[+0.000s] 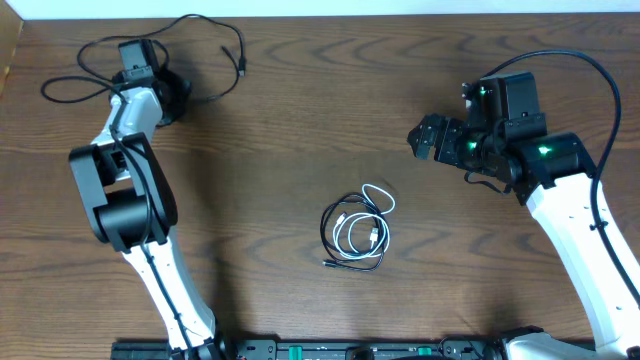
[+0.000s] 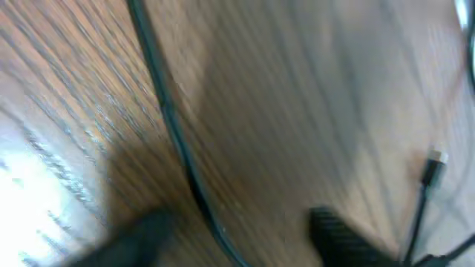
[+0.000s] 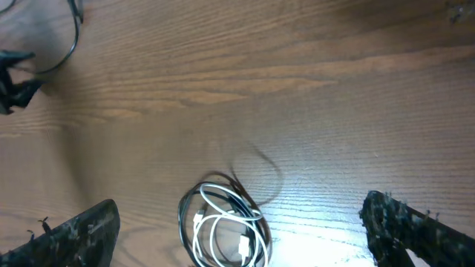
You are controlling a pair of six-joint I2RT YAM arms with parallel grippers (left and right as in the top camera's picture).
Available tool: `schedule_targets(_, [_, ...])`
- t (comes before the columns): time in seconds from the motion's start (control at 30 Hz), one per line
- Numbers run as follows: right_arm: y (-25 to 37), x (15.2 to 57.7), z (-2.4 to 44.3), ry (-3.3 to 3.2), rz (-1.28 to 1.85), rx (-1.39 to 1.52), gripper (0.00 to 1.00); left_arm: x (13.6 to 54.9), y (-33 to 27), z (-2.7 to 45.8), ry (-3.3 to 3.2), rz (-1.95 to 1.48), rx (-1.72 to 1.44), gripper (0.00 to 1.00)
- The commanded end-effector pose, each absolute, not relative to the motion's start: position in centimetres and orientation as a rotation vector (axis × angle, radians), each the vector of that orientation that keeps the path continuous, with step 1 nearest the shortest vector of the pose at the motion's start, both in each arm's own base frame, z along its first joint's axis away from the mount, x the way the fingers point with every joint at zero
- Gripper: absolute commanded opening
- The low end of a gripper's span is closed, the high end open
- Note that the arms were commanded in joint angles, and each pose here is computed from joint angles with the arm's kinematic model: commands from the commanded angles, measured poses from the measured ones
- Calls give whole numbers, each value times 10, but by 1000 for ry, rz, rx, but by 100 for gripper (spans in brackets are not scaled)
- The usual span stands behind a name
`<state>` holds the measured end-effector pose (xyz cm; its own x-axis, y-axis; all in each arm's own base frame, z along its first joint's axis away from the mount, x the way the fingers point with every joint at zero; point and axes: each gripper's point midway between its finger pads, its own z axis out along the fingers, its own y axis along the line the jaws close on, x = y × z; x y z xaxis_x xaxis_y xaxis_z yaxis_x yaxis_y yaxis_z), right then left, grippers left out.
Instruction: Untangle cables
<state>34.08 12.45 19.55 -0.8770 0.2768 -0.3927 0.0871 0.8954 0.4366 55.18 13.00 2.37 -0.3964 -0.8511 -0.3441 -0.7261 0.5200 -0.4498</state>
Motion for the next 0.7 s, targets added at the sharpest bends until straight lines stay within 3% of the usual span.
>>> schedule_targets(0.0, [125, 341, 192, 2616, 558, 267, 99, 561, 142, 82, 2140, -296, -1191, 78])
schedule_targets(0.2, [126, 343, 193, 2604, 561, 264, 99, 576, 120, 122, 2081, -354, -1087, 81])
schedule_targets(0.67, [124, 337, 189, 2636, 551, 272, 99, 615, 9, 70, 2278, -67, -251, 81])
